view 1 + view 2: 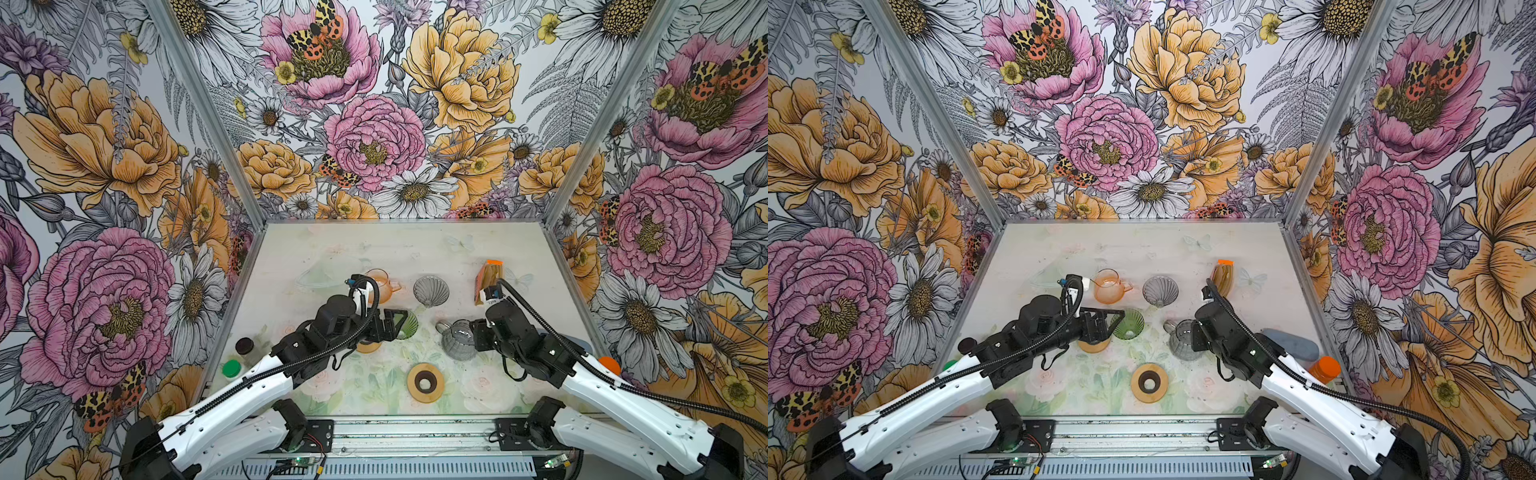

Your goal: Place the coffee filter in the dripper

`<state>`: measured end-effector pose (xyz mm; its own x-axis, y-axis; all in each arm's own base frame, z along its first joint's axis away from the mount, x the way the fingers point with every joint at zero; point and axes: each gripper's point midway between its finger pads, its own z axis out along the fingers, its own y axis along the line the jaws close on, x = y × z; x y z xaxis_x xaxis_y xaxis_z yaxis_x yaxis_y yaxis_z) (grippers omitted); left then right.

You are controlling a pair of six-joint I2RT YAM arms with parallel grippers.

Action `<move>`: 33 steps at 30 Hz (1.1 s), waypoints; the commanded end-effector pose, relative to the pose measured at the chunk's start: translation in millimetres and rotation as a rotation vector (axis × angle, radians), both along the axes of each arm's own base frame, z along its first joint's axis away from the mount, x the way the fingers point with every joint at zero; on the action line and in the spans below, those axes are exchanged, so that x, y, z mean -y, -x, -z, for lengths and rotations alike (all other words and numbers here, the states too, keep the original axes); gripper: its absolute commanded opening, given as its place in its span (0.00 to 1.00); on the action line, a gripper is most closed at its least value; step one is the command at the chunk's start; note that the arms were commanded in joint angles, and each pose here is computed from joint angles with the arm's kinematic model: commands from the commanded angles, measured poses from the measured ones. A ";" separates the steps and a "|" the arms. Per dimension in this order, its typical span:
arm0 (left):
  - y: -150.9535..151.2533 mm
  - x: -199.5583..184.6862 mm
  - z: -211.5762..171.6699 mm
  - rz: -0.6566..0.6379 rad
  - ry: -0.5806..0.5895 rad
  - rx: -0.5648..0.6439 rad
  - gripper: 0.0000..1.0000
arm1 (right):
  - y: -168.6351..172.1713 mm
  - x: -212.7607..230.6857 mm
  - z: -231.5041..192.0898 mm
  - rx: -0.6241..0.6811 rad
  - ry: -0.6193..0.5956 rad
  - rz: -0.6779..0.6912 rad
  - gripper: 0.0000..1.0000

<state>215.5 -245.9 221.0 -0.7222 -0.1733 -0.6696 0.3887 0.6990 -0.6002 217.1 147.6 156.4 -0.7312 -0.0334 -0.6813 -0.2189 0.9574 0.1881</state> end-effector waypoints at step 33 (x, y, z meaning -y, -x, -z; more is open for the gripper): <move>83.4 36.3 123.0 0.102 -0.023 -0.494 0.96 | 101.5 -81.0 84.6 -0.258 0.012 -0.253 0.23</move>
<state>135.6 -268.6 91.1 -0.9596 -0.0897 -0.2668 0.1166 0.7362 -0.6667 115.5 220.4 72.4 -0.8375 -0.2767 -0.4713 -0.4132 0.8850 0.2147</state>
